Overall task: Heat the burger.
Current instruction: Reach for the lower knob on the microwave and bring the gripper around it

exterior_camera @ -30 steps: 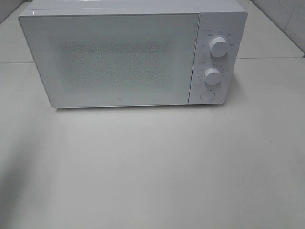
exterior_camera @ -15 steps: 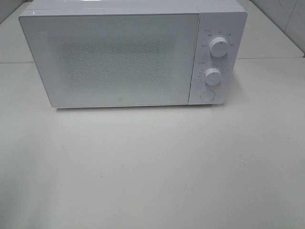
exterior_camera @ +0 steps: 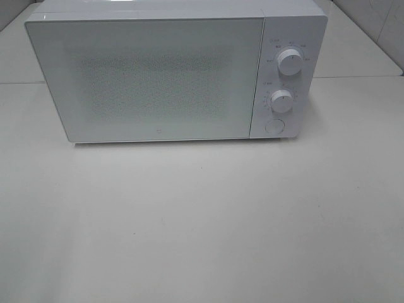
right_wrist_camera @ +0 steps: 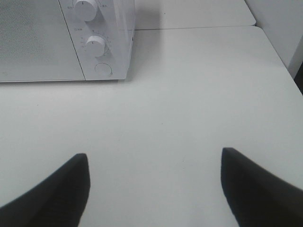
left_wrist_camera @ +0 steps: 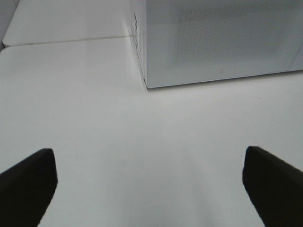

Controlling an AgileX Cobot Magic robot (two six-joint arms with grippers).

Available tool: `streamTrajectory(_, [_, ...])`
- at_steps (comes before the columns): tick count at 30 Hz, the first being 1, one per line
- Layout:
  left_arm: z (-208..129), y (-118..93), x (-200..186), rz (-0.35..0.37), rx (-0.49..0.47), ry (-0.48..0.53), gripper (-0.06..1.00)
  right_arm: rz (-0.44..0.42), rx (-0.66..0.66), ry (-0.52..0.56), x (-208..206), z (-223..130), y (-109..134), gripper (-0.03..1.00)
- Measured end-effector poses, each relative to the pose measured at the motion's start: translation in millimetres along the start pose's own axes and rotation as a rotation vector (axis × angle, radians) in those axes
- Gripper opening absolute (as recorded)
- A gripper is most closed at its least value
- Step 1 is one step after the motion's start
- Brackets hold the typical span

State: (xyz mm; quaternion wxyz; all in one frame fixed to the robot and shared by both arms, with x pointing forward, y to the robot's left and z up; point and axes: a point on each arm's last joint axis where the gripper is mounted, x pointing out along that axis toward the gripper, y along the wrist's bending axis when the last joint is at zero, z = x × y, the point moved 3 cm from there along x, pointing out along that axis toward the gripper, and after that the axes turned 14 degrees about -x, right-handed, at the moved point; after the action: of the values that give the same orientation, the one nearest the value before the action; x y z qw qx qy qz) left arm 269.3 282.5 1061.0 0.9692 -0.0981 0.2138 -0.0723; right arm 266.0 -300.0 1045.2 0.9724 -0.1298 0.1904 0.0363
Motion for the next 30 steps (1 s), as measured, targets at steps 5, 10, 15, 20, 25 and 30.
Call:
streamTrajectory(5, [-4, 0, -12, -0.004, 0.016, -0.071, 0.99, 0.0, 0.0, 0.0, 0, 0, 0, 0.76])
streamTrajectory(10, [-7, 0, -12, -0.004, 0.014, -0.046, 0.99, 0.0, 0.0, 0.0, 0, 0, 0, 0.76])
streamTrajectory(15, [-16, 2, -8, 0.002, 0.008, 0.007, 0.99, 0.0, 0.0, 0.0, 0, 0, 0, 0.76])
streamTrajectory(20, [-20, 4, -6, 0.013, -0.008, 0.037, 0.99, 0.0, 0.0, 0.0, 0, 0, 0, 0.76])
streamTrajectory(25, [-20, 5, -6, 0.023, -0.029, 0.035, 0.99, 0.0, 0.0, 0.0, 0, 0, 0, 0.76])
streamTrajectory(30, [-20, 5, -6, 0.024, -0.03, 0.035, 0.99, 0.0, 0.0, 0.0, 0, 0, 0, 0.76])
